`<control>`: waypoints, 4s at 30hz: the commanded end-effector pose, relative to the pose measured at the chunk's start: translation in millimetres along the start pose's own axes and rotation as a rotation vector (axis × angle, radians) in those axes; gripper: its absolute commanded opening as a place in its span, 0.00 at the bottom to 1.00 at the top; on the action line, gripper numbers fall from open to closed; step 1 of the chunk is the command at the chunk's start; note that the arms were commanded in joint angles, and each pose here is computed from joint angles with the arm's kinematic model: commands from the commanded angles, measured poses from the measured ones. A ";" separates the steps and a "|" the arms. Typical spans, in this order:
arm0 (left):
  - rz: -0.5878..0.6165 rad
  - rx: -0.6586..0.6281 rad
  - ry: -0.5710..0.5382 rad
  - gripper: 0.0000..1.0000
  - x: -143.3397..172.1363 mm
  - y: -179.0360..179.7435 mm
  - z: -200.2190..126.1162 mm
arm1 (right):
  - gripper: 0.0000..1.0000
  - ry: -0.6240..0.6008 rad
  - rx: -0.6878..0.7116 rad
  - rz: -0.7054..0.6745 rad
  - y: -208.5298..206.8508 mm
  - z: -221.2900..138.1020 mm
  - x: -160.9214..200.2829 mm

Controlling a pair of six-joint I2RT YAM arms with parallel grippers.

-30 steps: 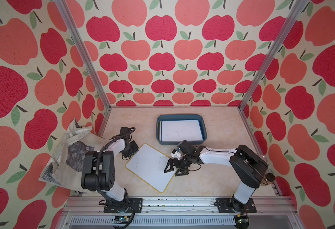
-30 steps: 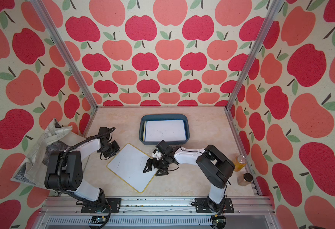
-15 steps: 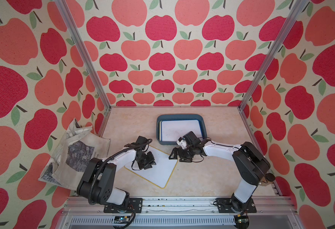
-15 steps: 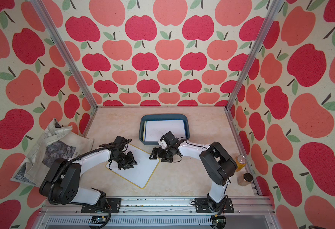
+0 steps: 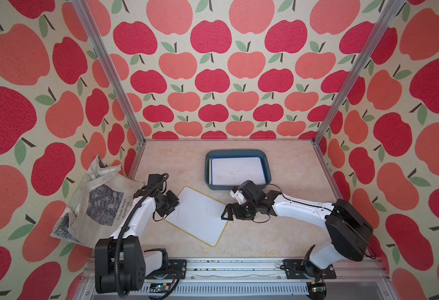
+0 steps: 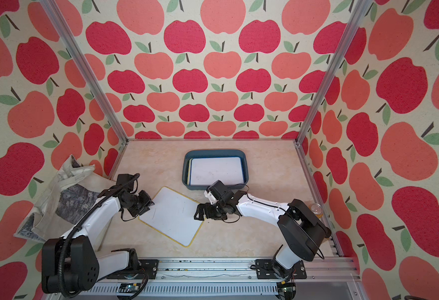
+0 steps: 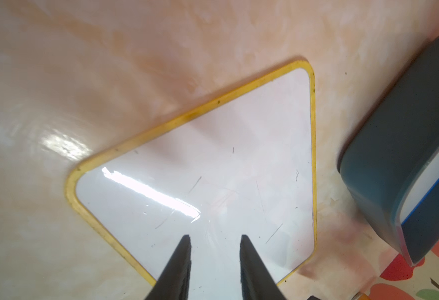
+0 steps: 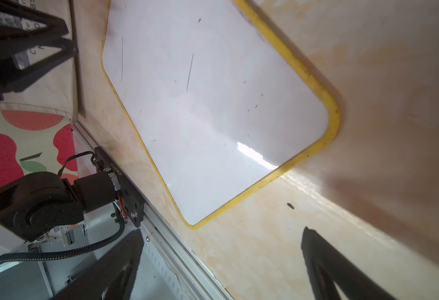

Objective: Put the whiteboard into the storage box
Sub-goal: Move the whiteboard to the center of the board, then pick up the whiteboard at the center of the board.

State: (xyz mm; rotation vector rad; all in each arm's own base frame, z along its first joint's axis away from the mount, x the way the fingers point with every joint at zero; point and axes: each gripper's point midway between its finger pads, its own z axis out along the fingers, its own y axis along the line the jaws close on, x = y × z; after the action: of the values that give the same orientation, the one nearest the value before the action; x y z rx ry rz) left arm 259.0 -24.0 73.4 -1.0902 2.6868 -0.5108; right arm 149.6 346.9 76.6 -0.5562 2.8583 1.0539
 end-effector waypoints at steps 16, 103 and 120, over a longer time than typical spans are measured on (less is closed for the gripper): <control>0.006 -0.213 -0.027 0.34 -56.4 35.1 30.1 | 0.99 0.115 -0.031 0.009 17.1 51.4 29.9; 0.674 -0.096 0.502 0.48 192.8 -21.5 76.0 | 0.99 0.014 0.285 0.215 -131.1 -27.8 66.8; 0.654 0.439 0.695 0.49 217.7 -89.5 51.3 | 0.99 -0.011 0.119 0.220 -104.4 -7.7 73.7</control>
State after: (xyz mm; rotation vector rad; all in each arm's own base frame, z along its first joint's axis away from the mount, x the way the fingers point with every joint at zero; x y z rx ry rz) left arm 158.7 -187.8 25.9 -0.1654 3.2707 -0.8997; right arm 177.4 216.1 29.9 -0.1438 2.8123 0.5809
